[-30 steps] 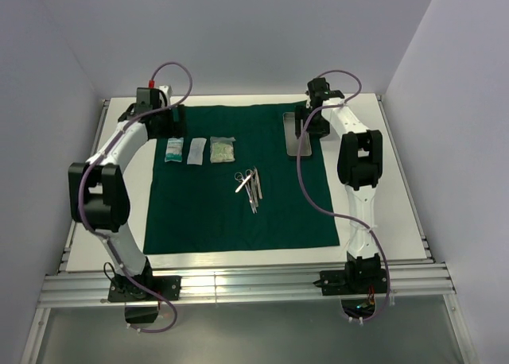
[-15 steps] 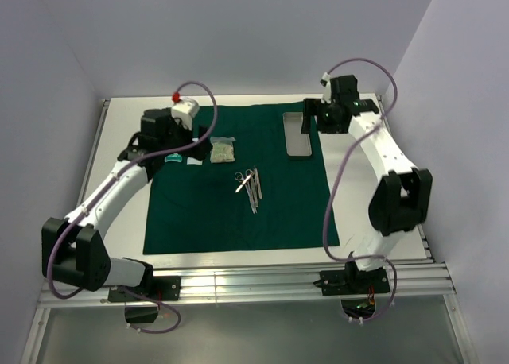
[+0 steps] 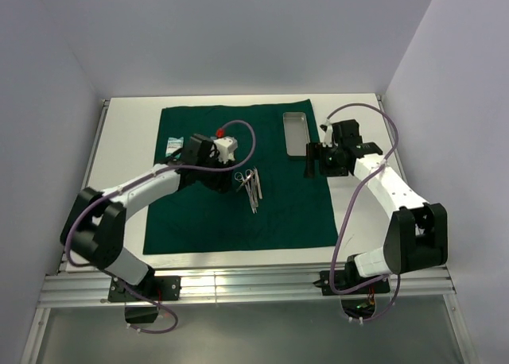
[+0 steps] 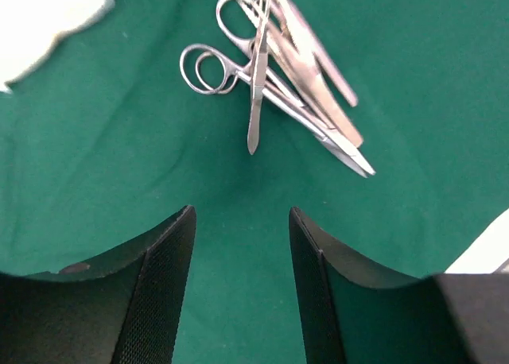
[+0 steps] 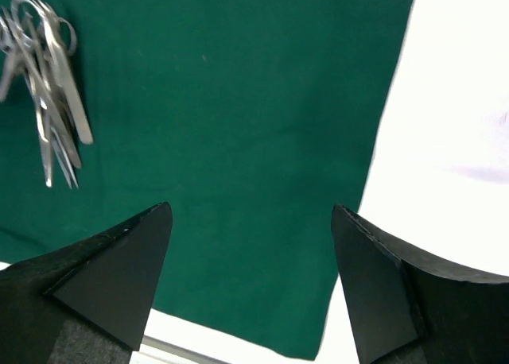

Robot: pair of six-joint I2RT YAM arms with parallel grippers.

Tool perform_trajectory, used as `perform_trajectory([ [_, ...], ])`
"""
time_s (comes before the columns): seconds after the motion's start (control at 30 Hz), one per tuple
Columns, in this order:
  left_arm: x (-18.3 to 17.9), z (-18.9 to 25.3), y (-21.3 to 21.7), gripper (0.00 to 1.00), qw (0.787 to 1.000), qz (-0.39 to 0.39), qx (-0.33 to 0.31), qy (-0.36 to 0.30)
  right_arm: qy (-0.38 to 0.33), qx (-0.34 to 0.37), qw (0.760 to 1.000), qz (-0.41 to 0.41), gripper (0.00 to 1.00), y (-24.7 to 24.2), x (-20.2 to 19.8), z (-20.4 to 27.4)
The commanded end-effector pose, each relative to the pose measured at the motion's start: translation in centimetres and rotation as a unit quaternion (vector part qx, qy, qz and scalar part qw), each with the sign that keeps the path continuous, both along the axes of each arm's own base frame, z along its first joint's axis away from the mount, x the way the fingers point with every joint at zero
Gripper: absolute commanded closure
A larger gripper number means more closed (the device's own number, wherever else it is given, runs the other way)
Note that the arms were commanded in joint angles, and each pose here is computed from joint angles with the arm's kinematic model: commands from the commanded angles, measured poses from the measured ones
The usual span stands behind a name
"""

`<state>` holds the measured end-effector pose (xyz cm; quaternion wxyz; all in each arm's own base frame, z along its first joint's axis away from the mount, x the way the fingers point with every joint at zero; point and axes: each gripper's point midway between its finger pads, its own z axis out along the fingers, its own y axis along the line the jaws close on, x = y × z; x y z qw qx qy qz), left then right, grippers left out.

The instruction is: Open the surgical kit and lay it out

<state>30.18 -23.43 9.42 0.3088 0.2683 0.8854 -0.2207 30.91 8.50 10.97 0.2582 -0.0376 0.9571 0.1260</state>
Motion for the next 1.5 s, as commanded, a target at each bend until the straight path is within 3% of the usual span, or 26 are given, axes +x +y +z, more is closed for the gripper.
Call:
perform_trajectory([
  [0.0, 1.6, 0.1, -1.3, 0.45, 1.000, 0.000, 0.010, 0.003, -0.051, 0.019, 0.998, 0.017, 0.13, 1.0, 1.9, 1.7],
  [0.13, 2.1, -1.3, -2.5, 0.57, 0.999, -0.031, 0.038, 0.012, -0.055, 0.034, 0.998, 0.002, 0.16, 1.4, 3.6, 1.3],
  [0.53, 3.3, -2.5, -4.5, 0.52, 0.994, -0.084, 0.074, 0.011, -0.054, 0.114, 0.992, -0.013, 0.18, 3.4, 4.6, 1.8],
  [1.2, 5.6, -5.1, -6.4, 0.56, 0.991, -0.102, 0.088, 0.017, -0.054, 0.107, 0.993, -0.017, 0.19, 3.2, 5.1, 1.9],
  [1.47, 6.3, -5.1, -6.7, 0.64, 0.991, -0.098, 0.090, 0.006, -0.052, 0.105, 0.993, -0.018, 0.19, 3.1, 4.9, 1.7],
])
